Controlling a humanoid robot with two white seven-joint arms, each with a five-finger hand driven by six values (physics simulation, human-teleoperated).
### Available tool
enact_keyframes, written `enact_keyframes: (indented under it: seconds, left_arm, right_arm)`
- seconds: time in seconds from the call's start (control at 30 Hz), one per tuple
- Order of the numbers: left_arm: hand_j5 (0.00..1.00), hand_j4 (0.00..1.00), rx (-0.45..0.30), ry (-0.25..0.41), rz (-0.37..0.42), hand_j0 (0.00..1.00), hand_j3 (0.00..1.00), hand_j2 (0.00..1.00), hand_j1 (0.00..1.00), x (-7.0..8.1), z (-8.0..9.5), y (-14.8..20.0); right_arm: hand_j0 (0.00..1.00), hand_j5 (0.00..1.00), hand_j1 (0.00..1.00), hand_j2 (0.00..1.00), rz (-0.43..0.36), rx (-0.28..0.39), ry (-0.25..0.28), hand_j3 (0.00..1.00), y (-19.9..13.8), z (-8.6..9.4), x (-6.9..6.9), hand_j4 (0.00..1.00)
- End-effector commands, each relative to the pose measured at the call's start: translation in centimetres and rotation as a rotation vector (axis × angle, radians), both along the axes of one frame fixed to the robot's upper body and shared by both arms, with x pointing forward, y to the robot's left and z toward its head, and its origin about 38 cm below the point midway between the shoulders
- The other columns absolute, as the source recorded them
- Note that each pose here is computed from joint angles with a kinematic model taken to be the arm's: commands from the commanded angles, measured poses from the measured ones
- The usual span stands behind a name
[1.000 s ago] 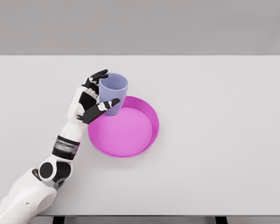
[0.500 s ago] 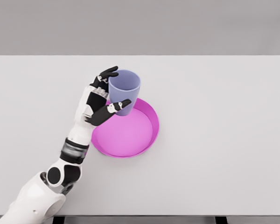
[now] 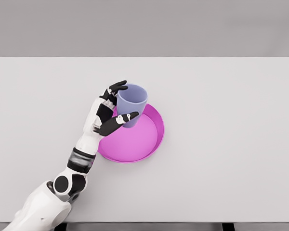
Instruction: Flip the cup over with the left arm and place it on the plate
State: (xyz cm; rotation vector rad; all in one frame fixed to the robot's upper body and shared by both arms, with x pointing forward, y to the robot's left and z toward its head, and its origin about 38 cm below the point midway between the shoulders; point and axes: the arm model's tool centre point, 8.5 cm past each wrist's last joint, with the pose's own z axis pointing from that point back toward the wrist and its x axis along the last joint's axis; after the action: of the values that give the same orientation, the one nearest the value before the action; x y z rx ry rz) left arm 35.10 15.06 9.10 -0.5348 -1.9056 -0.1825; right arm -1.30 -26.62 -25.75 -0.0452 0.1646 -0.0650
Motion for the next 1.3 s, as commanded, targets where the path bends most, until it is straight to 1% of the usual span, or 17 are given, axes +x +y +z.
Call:
enact_keyframes:
  seconds: [0.0,0.13,0.2,0.3,0.4,0.43,0.7,0.77,0.87,1.0,1.2,1.27]
  left_arm:
    - [0.57,0.57,0.010,0.011,0.006,0.57,0.57,0.57,0.57,0.1,-0.5,0.1]
    - [0.58,0.58,0.001,0.005,-0.001,0.58,0.58,0.58,0.58,-0.1,-0.3,-0.2]
    - [0.65,0.65,-0.005,0.006,-0.001,0.65,0.65,0.65,0.65,-0.3,-0.2,-0.3]
    - [0.70,0.70,-0.024,-0.014,-0.007,0.70,0.70,0.70,0.70,-0.5,0.7,-0.4]
    - [0.74,0.74,-0.036,-0.020,-0.009,0.74,0.74,0.74,0.74,-0.6,1.0,-0.5]
    - [0.77,0.77,-0.038,-0.020,-0.009,0.77,0.77,0.77,0.77,-0.6,1.0,-0.5]
    - [0.78,0.78,-0.045,-0.022,-0.016,0.78,0.78,0.78,0.78,-0.7,1.2,-0.7]
    - [0.82,0.82,-0.049,-0.019,-0.015,0.82,0.82,0.82,0.82,-0.7,1.2,-0.7]
    - [0.84,0.84,-0.050,-0.021,-0.009,0.84,0.84,0.84,0.84,-0.5,1.3,-0.5]
    - [0.90,0.90,-0.053,-0.022,-0.007,0.90,0.90,0.90,0.90,-0.4,1.4,-0.5]
    - [0.92,0.92,-0.054,-0.022,-0.007,0.92,0.92,0.92,0.92,-0.4,1.4,-0.4]
    - [0.92,0.92,-0.066,-0.033,-0.010,0.92,0.92,0.92,0.92,-0.4,2.0,-0.5]
  right_arm:
    - [1.00,1.00,1.00,1.00,0.000,0.000,0.000,1.00,0.0,0.0,0.0,1.00]
    - [1.00,1.00,1.00,1.00,0.001,0.000,0.001,1.00,0.0,0.0,0.0,1.00]
    - [1.00,1.00,1.00,1.00,0.001,0.001,0.000,1.00,0.0,0.0,0.0,1.00]
    - [1.00,1.00,1.00,1.00,0.001,0.000,0.001,1.00,0.0,0.0,0.0,1.00]
    - [1.00,1.00,1.00,1.00,0.000,0.000,0.000,1.00,0.0,0.0,0.0,1.00]
    - [1.00,1.00,1.00,1.00,0.001,0.001,0.000,1.00,0.0,0.0,0.0,1.00]
    - [1.00,1.00,1.00,1.00,-0.001,0.001,0.000,1.00,0.0,0.0,0.0,1.00]
    - [1.00,1.00,1.00,1.00,0.000,0.000,0.000,1.00,0.0,0.0,0.0,1.00]
    - [1.00,1.00,1.00,1.00,0.001,0.001,0.000,1.00,0.0,0.0,0.0,1.00]
    - [1.00,1.00,1.00,1.00,0.000,0.000,0.000,1.00,0.0,0.0,0.0,1.00]
    - [1.00,1.00,1.00,1.00,0.000,0.000,0.000,1.00,0.0,0.0,0.0,1.00]
    - [1.00,1.00,1.00,1.00,0.000,0.000,0.000,1.00,0.0,0.0,0.0,1.00]
